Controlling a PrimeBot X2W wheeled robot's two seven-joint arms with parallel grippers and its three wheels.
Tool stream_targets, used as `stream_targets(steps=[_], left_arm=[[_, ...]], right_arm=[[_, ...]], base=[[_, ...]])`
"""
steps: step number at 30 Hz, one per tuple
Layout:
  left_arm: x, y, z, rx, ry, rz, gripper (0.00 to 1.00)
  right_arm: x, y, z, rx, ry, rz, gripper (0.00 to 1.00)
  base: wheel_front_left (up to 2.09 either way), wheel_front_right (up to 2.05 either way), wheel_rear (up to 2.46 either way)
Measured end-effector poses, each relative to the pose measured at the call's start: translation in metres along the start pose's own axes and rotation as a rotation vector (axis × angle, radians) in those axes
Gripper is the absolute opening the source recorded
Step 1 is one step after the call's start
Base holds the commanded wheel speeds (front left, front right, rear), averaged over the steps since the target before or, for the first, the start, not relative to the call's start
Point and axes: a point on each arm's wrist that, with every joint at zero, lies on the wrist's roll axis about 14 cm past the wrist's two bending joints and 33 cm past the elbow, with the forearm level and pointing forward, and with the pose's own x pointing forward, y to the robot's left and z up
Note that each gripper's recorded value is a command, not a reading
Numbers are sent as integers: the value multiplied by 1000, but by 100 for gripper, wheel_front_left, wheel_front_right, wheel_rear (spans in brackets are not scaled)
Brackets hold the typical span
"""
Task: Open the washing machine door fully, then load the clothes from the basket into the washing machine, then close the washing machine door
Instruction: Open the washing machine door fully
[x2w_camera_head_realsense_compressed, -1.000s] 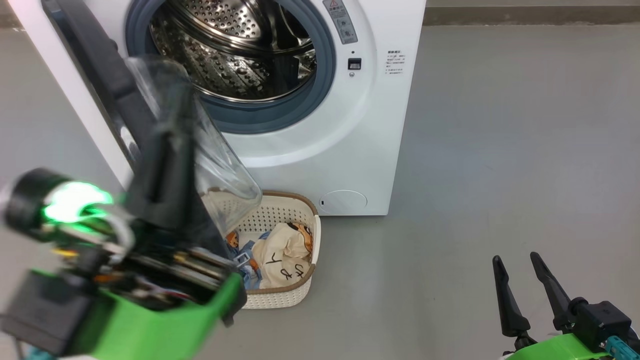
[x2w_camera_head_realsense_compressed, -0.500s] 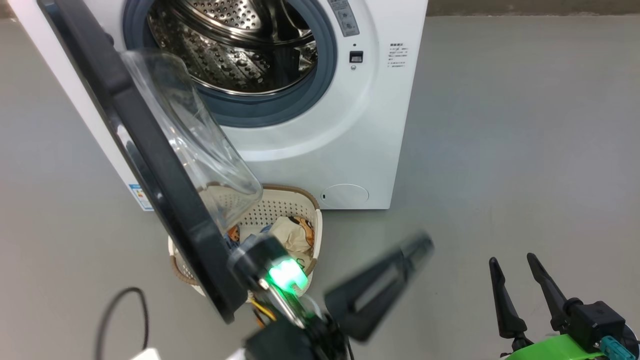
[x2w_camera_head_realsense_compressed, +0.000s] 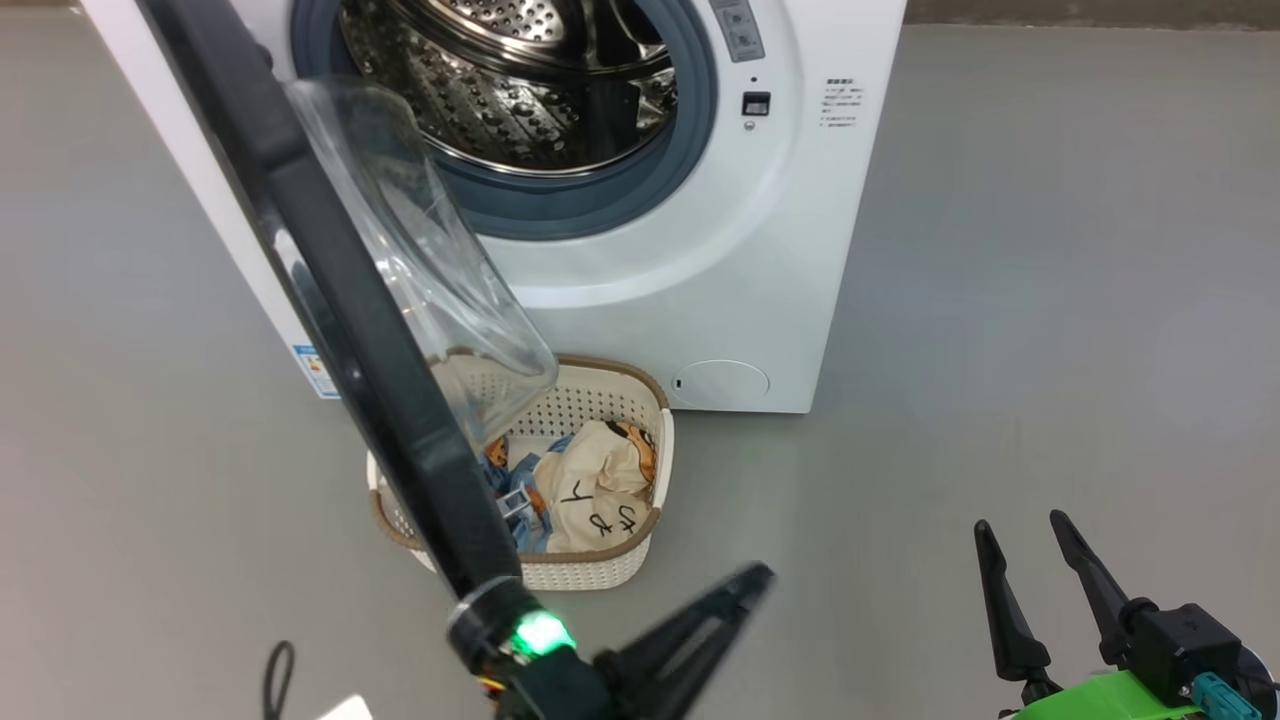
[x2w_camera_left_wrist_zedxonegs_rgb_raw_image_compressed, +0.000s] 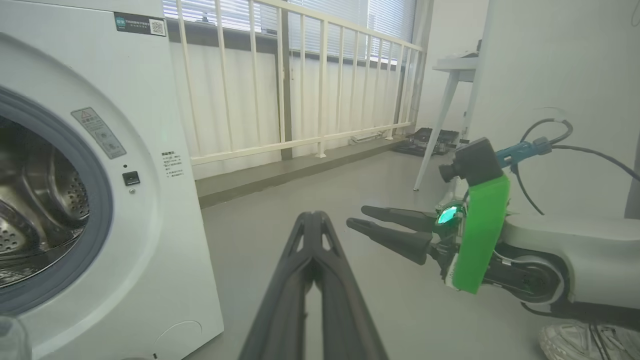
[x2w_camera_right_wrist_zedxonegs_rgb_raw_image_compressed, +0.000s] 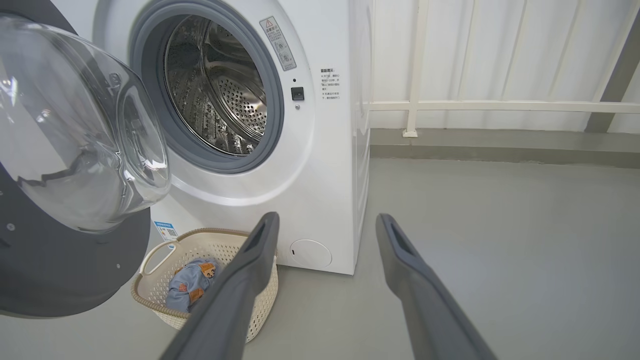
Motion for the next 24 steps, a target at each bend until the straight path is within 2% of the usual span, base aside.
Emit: stream_targets(steps=[8, 24], left_arm=[[-16, 53, -11, 55, 40, 209, 0], [-28, 91, -29, 48, 96, 354, 0]], right_arm=[[4, 8, -4, 4, 10, 24, 100], [9, 15, -12, 11, 33, 46, 100]], base=[[0, 0, 0], [0, 0, 0]])
